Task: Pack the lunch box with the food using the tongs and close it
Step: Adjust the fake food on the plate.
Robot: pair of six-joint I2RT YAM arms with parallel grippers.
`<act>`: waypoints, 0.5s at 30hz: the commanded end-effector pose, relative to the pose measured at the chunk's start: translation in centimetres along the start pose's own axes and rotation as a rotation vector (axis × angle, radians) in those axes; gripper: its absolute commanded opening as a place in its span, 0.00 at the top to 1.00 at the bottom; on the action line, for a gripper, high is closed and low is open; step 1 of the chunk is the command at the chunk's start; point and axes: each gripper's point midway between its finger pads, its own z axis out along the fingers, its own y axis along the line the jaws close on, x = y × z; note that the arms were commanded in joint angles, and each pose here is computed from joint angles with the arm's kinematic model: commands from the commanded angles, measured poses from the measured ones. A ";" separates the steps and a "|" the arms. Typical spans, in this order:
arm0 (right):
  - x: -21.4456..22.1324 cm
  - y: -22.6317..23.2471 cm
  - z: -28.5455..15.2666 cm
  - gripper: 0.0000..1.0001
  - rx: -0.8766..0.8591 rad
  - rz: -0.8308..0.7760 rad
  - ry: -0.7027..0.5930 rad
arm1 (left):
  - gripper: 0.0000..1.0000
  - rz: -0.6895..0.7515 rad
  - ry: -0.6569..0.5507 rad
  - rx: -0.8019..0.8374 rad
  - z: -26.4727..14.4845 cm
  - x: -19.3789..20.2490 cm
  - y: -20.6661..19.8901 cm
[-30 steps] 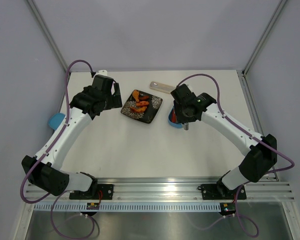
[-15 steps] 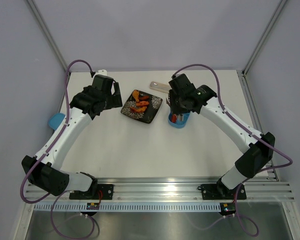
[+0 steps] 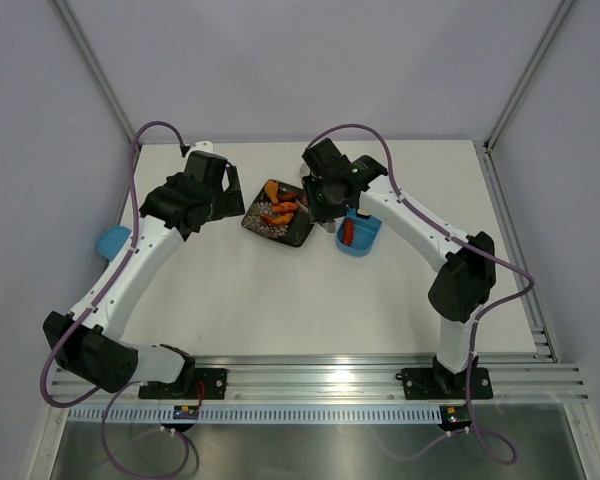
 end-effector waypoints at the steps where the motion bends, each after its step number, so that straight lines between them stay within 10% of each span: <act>1: -1.3 1.2 0.3 0.56 -0.039 -0.038 -0.017 | 0.01 -0.040 -0.063 0.007 -0.8 -1.6 0.1; 15: -3.2 1.5 3.6 0.55 -0.038 -0.055 -0.020 | 0.01 -0.030 -0.065 -0.007 -1.0 -1.8 0.4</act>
